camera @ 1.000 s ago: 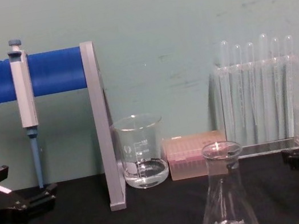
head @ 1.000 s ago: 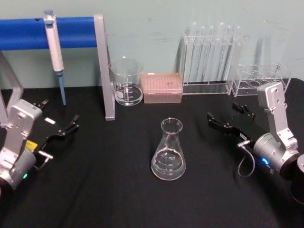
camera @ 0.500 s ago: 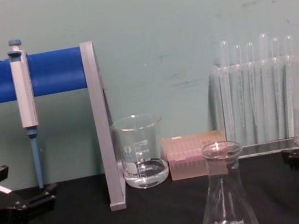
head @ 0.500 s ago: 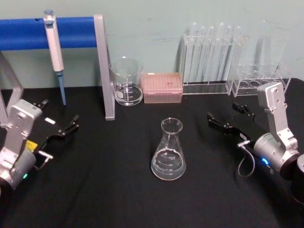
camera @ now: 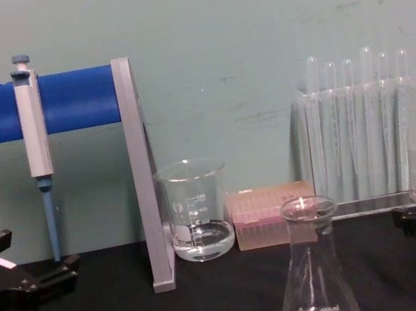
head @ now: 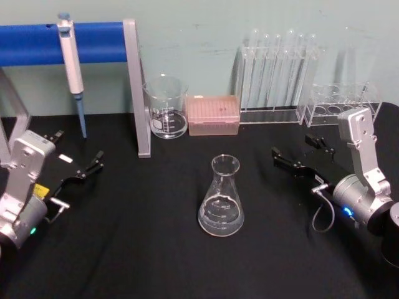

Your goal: Grasp the erlenmeyer flask with one hand, shake it three times, then place it back.

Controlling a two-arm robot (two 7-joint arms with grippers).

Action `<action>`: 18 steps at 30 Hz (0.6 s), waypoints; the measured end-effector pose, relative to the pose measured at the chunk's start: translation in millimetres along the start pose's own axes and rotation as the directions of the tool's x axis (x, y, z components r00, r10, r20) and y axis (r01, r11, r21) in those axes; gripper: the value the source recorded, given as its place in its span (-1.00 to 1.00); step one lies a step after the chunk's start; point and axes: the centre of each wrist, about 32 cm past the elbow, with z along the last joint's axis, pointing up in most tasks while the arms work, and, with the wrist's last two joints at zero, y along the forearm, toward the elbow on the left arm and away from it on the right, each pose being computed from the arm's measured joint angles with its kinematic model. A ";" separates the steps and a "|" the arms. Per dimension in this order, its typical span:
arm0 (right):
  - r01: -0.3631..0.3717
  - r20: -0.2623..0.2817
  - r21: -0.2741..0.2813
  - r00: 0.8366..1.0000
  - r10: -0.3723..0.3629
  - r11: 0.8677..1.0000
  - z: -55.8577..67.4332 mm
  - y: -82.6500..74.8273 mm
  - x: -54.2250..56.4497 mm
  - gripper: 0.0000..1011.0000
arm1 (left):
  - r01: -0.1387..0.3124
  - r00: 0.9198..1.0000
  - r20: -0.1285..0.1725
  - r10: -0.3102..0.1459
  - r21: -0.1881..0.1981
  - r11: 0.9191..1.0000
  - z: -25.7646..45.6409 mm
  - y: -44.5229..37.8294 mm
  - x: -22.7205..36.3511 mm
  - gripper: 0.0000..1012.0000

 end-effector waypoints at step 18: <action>0.000 0.000 0.000 1.000 0.000 1.000 0.0 0.0 0.0 0.98 | 0.000 1.000 0.000 0.000 0.000 1.000 0.0 0.0 0.0 0.98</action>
